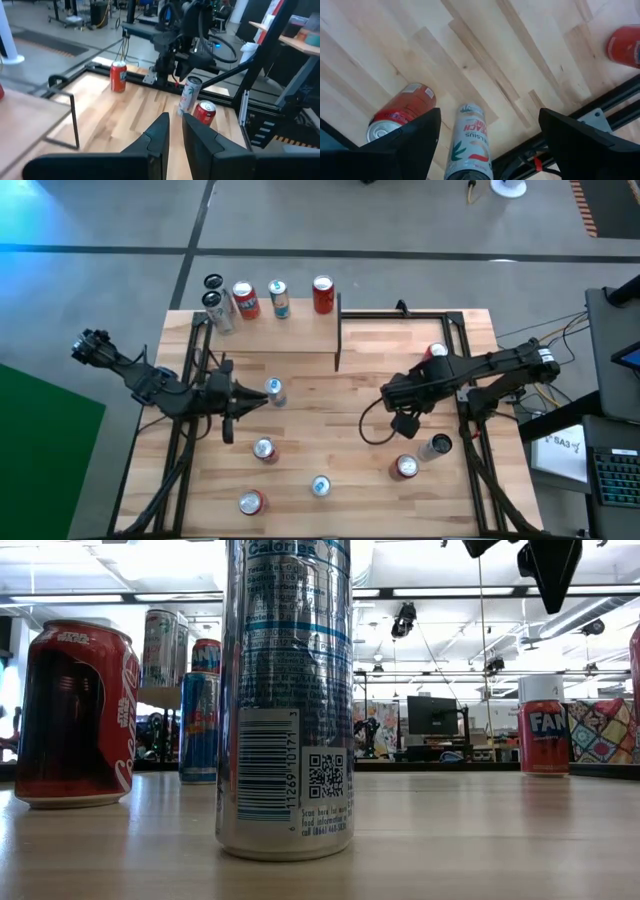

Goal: Place canned beverage on shelf
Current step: Put the blue soda can on the shelf aligned with the other blue soda can

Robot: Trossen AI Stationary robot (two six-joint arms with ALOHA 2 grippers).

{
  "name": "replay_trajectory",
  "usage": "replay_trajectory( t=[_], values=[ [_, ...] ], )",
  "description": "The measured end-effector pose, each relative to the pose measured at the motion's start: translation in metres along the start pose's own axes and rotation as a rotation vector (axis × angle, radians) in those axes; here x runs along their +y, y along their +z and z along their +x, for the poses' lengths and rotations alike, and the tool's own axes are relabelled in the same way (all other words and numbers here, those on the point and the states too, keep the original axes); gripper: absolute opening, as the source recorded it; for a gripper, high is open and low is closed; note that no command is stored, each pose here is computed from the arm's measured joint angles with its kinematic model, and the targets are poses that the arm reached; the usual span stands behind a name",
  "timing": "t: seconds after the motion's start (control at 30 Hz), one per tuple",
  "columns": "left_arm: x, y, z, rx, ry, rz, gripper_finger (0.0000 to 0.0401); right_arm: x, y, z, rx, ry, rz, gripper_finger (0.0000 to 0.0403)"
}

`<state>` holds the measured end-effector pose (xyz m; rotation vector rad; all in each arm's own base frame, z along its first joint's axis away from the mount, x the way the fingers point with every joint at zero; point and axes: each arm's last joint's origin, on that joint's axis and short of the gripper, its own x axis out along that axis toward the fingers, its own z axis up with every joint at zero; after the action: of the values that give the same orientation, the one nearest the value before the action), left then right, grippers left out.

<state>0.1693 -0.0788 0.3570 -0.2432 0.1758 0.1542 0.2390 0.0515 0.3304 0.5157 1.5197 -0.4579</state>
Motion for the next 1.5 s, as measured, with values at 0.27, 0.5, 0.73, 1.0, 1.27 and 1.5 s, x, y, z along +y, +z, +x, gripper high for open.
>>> replay_trajectory(
  t=[0.27,0.5,0.73,1.0,1.27,1.5],
  values=[
    [0.011,-0.025,0.0,0.203,0.136,-0.056,0.0037,0.011,-0.011,0.001,-0.039,-0.028,-0.088,0.0325],
    [0.021,-0.05,0.019,0.411,0.264,0.048,0.0015,0.023,-0.007,0.0,-0.201,-0.01,-0.211,0.0325],
    [0.031,-0.061,0.046,0.578,0.234,0.169,0.0006,0.035,0.003,-0.003,-0.358,0.048,-0.387,0.0325],
    [0.049,-0.057,0.055,0.593,0.291,0.177,0.002,0.04,0.009,0.001,-0.448,0.024,-0.491,0.0325],
    [0.057,-0.058,0.057,0.599,0.333,0.196,0.0141,0.044,0.013,0.007,-0.492,0.022,-0.558,0.0325],
    [0.059,-0.068,0.067,0.597,0.423,0.267,0.0261,0.046,0.014,0.013,-0.509,0.023,-0.595,0.0325]
  ],
)
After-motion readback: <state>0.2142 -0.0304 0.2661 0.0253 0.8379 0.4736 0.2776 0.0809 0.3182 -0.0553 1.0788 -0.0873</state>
